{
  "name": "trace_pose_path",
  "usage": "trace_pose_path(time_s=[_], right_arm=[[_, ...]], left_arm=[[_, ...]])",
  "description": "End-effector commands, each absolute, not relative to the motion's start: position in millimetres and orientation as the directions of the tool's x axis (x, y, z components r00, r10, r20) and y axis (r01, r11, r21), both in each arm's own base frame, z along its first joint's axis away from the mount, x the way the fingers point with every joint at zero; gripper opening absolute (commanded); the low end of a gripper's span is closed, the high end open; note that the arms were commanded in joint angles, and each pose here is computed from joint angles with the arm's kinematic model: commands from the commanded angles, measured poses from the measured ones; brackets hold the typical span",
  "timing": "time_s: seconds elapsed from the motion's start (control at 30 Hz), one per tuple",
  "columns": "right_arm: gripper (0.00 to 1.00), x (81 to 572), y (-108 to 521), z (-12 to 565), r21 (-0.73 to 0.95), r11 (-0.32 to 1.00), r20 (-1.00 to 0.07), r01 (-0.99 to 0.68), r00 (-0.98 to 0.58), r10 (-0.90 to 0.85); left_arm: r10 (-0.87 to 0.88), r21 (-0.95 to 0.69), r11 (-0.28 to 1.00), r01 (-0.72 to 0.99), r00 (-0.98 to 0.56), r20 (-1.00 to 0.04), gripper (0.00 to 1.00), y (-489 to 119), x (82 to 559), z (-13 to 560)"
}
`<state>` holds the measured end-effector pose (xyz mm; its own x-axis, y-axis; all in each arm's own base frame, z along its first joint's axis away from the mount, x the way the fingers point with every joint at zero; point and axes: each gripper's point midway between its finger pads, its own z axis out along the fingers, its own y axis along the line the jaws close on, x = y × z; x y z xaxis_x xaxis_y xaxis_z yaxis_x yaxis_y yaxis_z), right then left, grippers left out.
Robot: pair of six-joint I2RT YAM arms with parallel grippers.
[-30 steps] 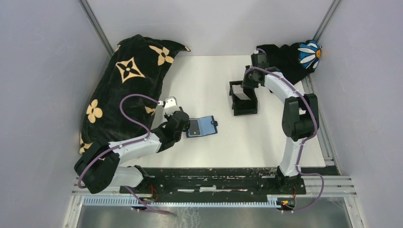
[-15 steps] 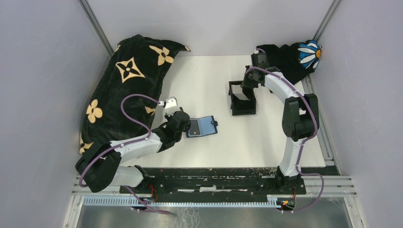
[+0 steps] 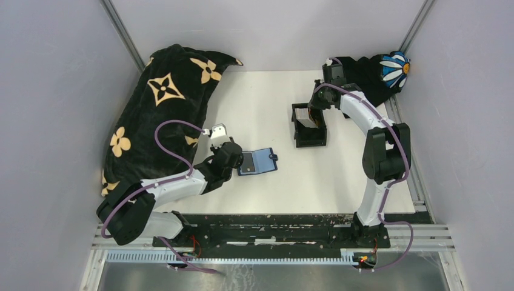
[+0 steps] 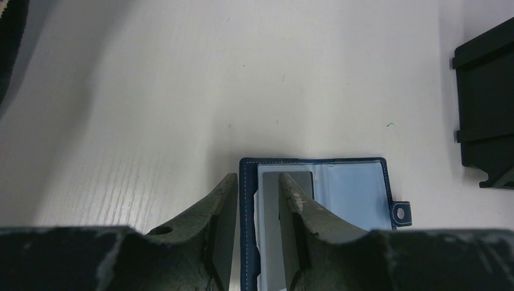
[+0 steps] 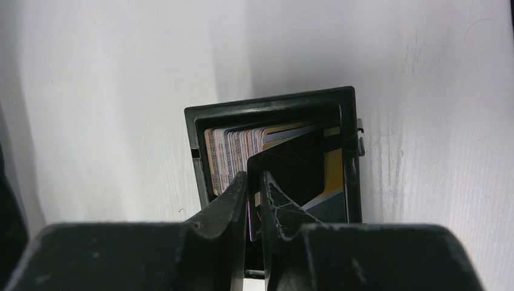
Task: Put the credit cards into the card holder
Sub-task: Pick up the credit card from the storage box.
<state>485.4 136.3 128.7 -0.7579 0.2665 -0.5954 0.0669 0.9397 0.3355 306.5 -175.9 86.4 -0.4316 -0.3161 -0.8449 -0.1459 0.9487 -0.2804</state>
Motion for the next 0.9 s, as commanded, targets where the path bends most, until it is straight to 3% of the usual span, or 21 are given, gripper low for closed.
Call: trace_pose_path(time_s=[0.0,0.37,0.63,0.87], right_arm=[[0.16,492,141,167,0.373,0.927,-0.655,0.032,-0.699,0.287],[0.01,480,124,170,0.284,0.957,-0.680,0.056,-0.692,0.242],[0.01,467,103,178,0.188,0.978,-0.712,0.085,-0.674,0.196],[0.01,441,111,214,0.201,0.979,-0.753,0.025,-0.635,0.171]], left_arm=[[-0.334,-0.311,0.943,-0.122,-0.383,-0.861,0.38,-185,319,108],[-0.346,-0.327,0.938,-0.116,-0.384,-0.856,0.38,-187,319,108],[-0.367,-0.363,0.928,-0.086,-0.379,-0.849,0.38,-196,321,114],[-0.367,-0.413,0.909,0.056,-0.363,-0.857,0.40,-221,325,147]])
